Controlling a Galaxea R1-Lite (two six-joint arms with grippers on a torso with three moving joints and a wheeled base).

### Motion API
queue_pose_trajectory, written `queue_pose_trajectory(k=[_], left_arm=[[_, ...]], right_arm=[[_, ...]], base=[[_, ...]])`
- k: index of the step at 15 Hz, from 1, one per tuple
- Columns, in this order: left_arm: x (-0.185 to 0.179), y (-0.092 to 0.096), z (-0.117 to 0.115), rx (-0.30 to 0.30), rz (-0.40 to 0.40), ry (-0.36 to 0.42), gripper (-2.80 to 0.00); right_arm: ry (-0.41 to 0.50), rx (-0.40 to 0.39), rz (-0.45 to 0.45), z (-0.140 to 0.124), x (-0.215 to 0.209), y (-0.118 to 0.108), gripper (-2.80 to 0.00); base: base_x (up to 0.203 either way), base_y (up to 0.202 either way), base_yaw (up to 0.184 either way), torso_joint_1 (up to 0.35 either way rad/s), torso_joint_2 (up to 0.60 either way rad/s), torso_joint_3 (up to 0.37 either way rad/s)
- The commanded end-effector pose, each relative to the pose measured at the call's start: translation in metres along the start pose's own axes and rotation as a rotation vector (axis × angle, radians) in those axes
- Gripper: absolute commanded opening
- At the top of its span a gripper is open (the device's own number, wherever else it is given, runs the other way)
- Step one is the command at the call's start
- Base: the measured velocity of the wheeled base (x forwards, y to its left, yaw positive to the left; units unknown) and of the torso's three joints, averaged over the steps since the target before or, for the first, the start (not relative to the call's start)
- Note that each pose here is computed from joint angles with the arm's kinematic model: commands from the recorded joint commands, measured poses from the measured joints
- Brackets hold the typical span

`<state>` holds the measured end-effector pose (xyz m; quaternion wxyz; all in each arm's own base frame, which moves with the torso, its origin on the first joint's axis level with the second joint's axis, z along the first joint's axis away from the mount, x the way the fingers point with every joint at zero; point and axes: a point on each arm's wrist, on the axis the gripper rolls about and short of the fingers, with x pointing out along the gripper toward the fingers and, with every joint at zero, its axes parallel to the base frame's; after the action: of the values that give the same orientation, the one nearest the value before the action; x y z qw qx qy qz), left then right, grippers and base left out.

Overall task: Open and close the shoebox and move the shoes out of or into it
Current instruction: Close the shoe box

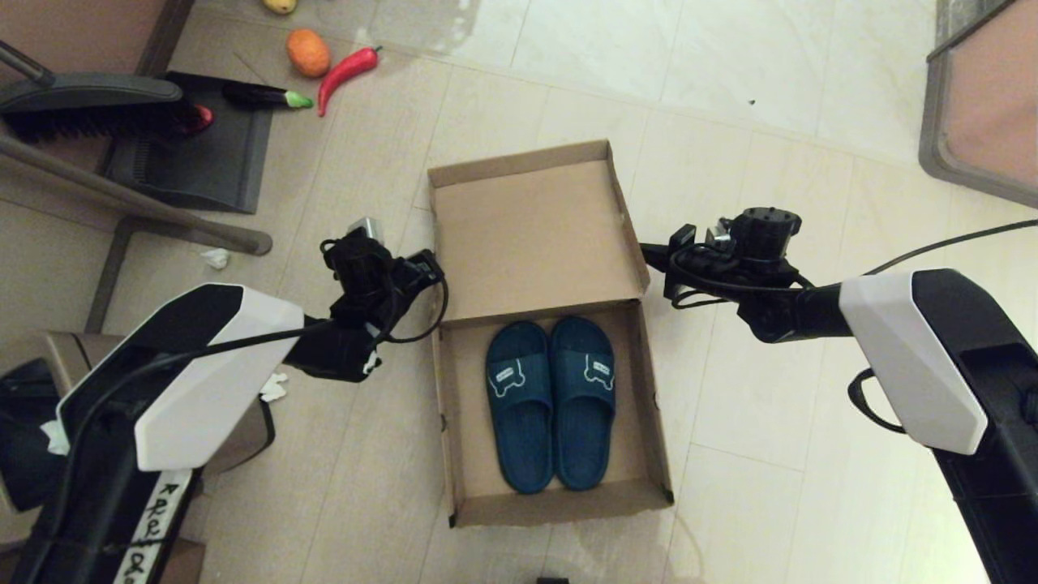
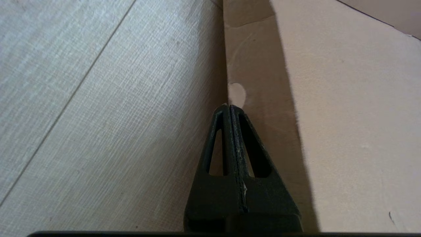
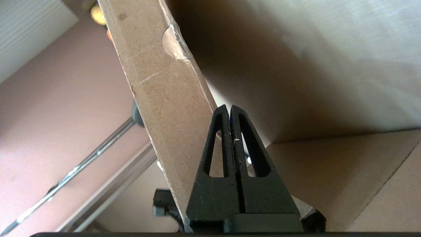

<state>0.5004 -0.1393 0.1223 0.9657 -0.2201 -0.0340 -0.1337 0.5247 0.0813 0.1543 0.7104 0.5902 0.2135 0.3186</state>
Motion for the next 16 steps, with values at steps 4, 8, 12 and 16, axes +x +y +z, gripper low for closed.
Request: queue_pose_trajectory(k=[4,8,12,16], left_arm=[[-0.001,-0.011,0.001,-0.010,-0.024,-0.003,-2.80],[-0.001,-0.017,0.001,-0.014,-0.036,-0.004,-2.80],[-0.001,-0.017,0.001,-0.014,-0.036,-0.004,-2.80],[-0.002,-0.018,0.002,-0.014,-0.038,-0.004,-2.80]], right_arm=[[0.070,-0.014,0.038,-0.002,-0.003,0.017,-2.80],[0.113,0.015,0.044,-0.003,-0.004,0.022,-2.80],[0.020,-0.019,-0.025,-0.006,-0.001,0.012,-2.80],[0.014,-0.051,-0.048,-0.008,0.001,0.009,-2.80]], base=[[0.000,0.000,0.000,0.000,0.00,0.000],[0.000,0.000,0.000,0.000,0.00,0.000],[0.000,0.000,0.000,0.000,0.00,0.000],[0.000,0.000,0.000,0.000,0.00,0.000]])
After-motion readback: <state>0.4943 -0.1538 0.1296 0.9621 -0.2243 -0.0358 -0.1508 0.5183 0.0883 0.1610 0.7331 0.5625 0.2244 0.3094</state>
